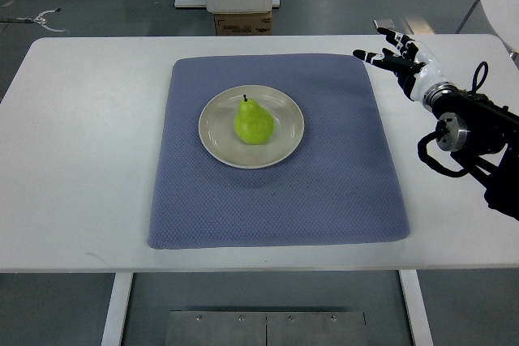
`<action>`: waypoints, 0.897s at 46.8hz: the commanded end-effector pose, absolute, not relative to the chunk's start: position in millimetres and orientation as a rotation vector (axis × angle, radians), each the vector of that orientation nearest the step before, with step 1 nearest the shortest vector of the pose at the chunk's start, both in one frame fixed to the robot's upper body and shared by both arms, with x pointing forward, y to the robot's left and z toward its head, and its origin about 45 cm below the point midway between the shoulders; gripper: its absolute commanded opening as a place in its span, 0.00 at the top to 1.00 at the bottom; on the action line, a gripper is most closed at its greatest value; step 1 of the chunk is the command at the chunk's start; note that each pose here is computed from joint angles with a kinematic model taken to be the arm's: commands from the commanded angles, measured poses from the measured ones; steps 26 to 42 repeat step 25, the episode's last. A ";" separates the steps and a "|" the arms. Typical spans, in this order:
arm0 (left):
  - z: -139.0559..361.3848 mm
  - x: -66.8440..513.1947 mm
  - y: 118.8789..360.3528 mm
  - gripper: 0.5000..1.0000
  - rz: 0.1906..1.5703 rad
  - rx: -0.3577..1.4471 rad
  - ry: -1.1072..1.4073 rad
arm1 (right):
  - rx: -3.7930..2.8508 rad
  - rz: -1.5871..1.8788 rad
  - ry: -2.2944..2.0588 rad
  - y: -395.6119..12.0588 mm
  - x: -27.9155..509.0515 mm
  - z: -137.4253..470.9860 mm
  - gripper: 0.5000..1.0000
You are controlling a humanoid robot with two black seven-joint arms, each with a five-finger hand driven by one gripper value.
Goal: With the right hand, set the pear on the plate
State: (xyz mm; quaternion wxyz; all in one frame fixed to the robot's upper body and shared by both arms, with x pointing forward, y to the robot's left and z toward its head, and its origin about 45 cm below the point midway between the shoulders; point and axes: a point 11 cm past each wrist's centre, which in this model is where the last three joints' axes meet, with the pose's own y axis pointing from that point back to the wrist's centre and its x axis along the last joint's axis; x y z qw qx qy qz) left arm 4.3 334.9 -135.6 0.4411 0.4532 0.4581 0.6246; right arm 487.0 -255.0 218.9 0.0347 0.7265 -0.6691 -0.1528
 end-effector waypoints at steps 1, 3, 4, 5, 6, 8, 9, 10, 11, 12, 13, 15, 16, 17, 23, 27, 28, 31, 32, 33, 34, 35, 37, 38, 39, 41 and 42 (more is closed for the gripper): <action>-135.6 4.5 334.9 0.00 1.551 1.125 1.137 | 2.240 -0.581 -2.100 -262.2 490.1 216.4 0.00; -135.6 4.5 334.9 0.00 1.551 1.125 1.137 | 2.230 -0.638 -2.133 -267.4 491.3 213.7 0.00; -135.6 4.5 334.9 0.00 1.551 1.125 1.137 | 2.222 -0.664 -2.150 -270.1 491.8 211.9 0.00; -135.6 4.5 334.9 0.00 1.551 1.125 1.137 | 2.212 -0.686 -2.168 -273.3 492.2 210.0 0.00; -135.7 4.3 334.8 0.00 1.550 1.126 1.138 | 2.201 -0.709 -2.181 -274.8 492.3 207.1 0.00; -135.6 4.5 334.9 0.00 1.551 1.125 1.137 | 2.184 -0.741 -2.204 -277.2 493.1 203.0 0.00; -135.7 4.3 334.8 0.00 1.550 1.126 1.138 | 2.175 -0.756 -2.214 -278.3 493.5 201.0 0.00; -135.7 4.3 334.8 0.00 1.550 1.126 1.138 | 2.171 -0.772 -2.224 -279.0 494.0 199.5 0.00; -135.6 4.5 334.9 0.00 1.551 1.125 1.137 | 2.167 -0.783 -2.238 -280.3 494.7 199.0 0.00; -135.6 4.5 334.9 0.00 1.551 1.125 1.137 | 2.164 -0.795 -2.247 -281.7 495.3 198.6 0.00; -135.6 4.5 334.9 0.00 1.551 1.125 1.137 | 2.157 -0.806 -2.257 -282.7 495.3 196.9 0.00; -135.6 4.5 334.9 0.00 1.551 1.125 1.137 | 2.152 -0.821 -2.266 -283.8 495.1 194.6 0.00; -135.7 4.3 334.8 0.00 1.550 1.126 1.138 | 2.143 -0.822 -2.270 -286.1 494.3 192.5 0.00; -135.6 4.5 334.9 0.00 1.551 1.125 1.137 | 2.137 -0.825 -2.271 -287.0 493.4 190.3 0.00; -135.6 4.5 334.9 0.00 1.551 1.125 1.137 | 2.114 -0.829 -2.279 -291.5 489.7 183.0 0.00; -135.7 4.3 334.8 0.00 1.550 1.126 1.138 | 2.109 -0.830 -2.277 -292.7 488.4 180.8 0.00; -135.7 4.3 334.8 0.00 1.550 1.126 1.138 | 2.109 -0.830 -2.277 -292.7 488.4 180.8 0.00; -135.7 4.3 334.8 0.00 1.550 1.126 1.138 | 2.109 -0.830 -2.277 -292.7 488.4 180.8 0.00; -135.7 4.3 334.8 0.00 1.550 1.126 1.138 | 2.109 -0.830 -2.277 -292.7 488.4 180.8 0.00; -135.7 4.3 334.8 0.00 1.550 1.126 1.138 | 2.109 -0.830 -2.277 -292.7 488.4 180.8 0.00; -135.7 4.3 334.8 0.00 1.550 1.126 1.138 | 2.109 -0.830 -2.277 -292.7 488.4 180.8 0.00; -135.7 4.3 334.8 0.00 1.550 1.126 1.138 | 2.109 -0.830 -2.277 -292.7 488.4 180.8 0.00; -135.7 4.3 334.8 0.00 1.550 1.126 1.138 | 2.109 -0.830 -2.277 -292.7 488.4 180.8 0.00; -135.7 4.3 334.8 0.00 1.550 1.126 1.138 | 2.109 -0.830 -2.277 -292.7 488.4 180.8 0.00; -135.7 4.3 334.8 0.00 1.550 1.126 1.138 | 2.109 -0.830 -2.277 -292.7 488.4 180.8 0.00; -135.7 4.3 334.8 0.00 1.550 1.126 1.138 | 2.109 -0.830 -2.277 -292.7 488.4 180.8 0.00; -135.7 4.3 334.8 0.00 1.550 1.126 1.138 | 2.109 -0.830 -2.277 -292.7 488.4 180.8 0.00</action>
